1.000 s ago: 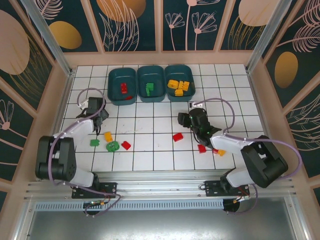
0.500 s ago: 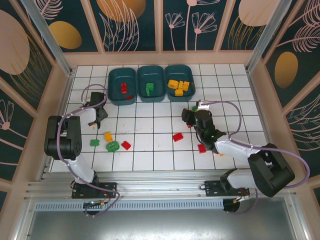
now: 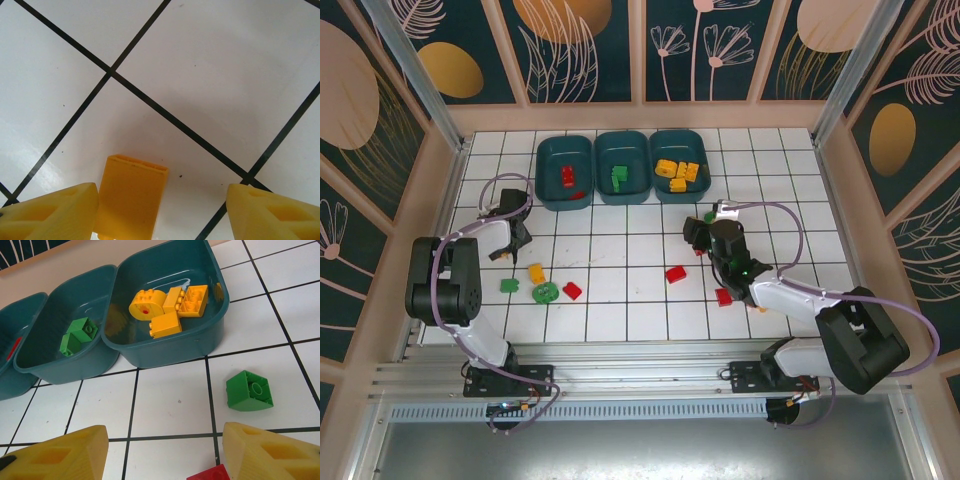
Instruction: Sort the legos into containers by color
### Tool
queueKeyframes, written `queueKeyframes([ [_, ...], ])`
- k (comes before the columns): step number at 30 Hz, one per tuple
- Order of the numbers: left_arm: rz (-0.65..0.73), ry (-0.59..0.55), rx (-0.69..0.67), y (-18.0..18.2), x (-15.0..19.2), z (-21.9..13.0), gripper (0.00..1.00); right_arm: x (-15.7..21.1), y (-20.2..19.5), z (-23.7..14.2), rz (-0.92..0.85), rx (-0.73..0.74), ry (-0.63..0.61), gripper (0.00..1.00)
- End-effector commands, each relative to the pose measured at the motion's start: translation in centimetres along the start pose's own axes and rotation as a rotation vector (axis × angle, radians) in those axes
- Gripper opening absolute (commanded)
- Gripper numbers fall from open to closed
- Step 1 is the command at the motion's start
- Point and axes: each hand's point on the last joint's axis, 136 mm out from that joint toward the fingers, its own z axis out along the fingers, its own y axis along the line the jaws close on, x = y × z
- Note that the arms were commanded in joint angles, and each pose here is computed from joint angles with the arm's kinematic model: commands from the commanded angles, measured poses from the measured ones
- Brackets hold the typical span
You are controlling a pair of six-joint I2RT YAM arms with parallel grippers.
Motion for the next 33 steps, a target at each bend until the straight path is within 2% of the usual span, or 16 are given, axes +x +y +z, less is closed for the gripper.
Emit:
queueKeyframes([
  [1,-0.011,-0.012,-0.047,1.4,-0.1,-0.3,0.69,-0.6,-0.2,0.1,0.018,0.011,-0.028,0.63],
  [5,-0.029,-0.007,-0.092,2.7,0.8,0.6,0.69,-0.6,-0.1,0.1,0.017,0.004,-0.025,0.63],
  [10,-0.053,0.017,-0.028,1.9,0.6,1.1,0.64,-0.6,0.0,0.2,0.012,0.005,-0.021,0.62],
  [14,-0.037,0.029,0.006,1.2,0.5,1.0,0.55,-0.6,-0.1,0.2,0.010,0.009,-0.022,0.62],
  [18,-0.009,0.081,-0.011,1.2,2.1,2.3,0.41,-0.7,0.1,0.1,0.011,0.000,-0.021,0.62],
  [20,-0.005,0.093,-0.001,1.0,2.4,2.5,0.31,-0.7,0.1,0.1,0.012,-0.002,-0.022,0.62],
  [22,-0.018,0.079,0.023,0.8,2.2,2.2,0.27,-0.7,0.1,0.1,0.012,-0.002,-0.024,0.62],
  [24,-0.035,0.070,0.058,0.4,1.8,1.5,0.22,-0.7,0.1,0.1,0.012,-0.001,-0.023,0.62],
  [29,-0.087,0.026,0.261,-3.1,-0.5,-2.7,0.16,-0.5,0.1,0.2,0.014,-0.001,-0.019,0.61],
  [32,-0.014,-0.029,0.386,-8.3,-1.7,-7.3,0.16,-0.6,-0.3,0.2,0.017,0.017,-0.026,0.61],
  [33,0.014,-0.054,0.451,-11.0,-2.5,-9.5,0.16,-0.6,-0.5,0.2,0.018,0.027,-0.027,0.61],
])
